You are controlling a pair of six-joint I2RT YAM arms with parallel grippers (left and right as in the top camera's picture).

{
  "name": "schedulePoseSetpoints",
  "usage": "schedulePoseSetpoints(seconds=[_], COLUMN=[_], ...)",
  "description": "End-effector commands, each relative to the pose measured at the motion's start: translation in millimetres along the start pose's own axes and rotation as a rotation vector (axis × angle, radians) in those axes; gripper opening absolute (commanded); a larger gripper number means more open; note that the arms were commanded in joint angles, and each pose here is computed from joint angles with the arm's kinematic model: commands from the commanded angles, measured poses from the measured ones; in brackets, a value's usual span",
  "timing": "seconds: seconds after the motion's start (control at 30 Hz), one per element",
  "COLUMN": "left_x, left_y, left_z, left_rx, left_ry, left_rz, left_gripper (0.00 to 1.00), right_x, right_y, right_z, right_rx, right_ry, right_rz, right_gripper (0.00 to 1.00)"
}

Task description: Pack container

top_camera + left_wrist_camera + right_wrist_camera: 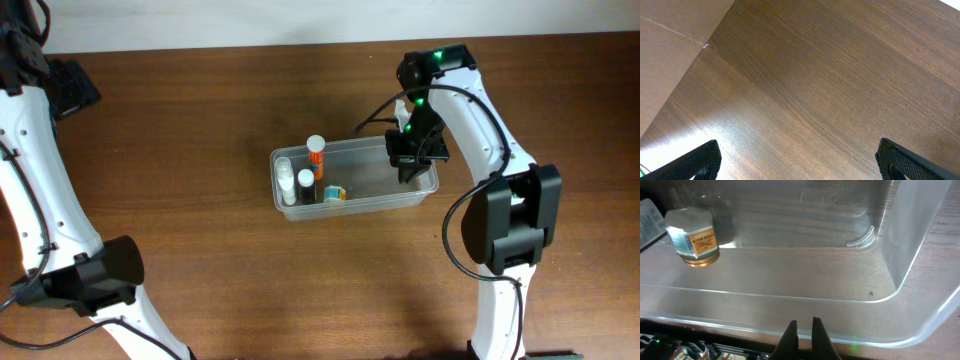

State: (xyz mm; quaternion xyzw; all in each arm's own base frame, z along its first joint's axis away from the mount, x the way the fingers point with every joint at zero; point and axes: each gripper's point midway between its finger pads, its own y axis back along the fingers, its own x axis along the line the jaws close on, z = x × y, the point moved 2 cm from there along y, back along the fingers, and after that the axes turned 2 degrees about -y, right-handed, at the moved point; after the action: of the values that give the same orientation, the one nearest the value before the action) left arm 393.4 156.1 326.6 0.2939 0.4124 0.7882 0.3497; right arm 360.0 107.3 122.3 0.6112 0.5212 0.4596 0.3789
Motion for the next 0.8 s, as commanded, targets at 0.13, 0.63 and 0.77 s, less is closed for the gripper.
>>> schedulePoseSetpoints(seconds=[0.13, 0.63, 0.77], left_x=[2.2, 2.2, 2.2], left_y=[-1.9, -1.9, -1.9], left_z=[0.9, 0.9, 0.9], left_rx=[0.0, 0.0, 0.0], left_ry=[0.012, 0.012, 0.012], left_rz=[0.012, 0.012, 0.012], left_gripper=[1.0, 1.0, 1.0], right_x=[1.0, 1.3, 0.9], right_y=[-6.1, -6.5, -6.5], right_z=[-2.4, -2.6, -6.1], right_rx=[0.01, 0.01, 0.025], right_ry=[0.024, 0.027, 0.025], right_rz=[-0.019, -0.027, -0.03], right_gripper=[0.04, 0.04, 0.04])
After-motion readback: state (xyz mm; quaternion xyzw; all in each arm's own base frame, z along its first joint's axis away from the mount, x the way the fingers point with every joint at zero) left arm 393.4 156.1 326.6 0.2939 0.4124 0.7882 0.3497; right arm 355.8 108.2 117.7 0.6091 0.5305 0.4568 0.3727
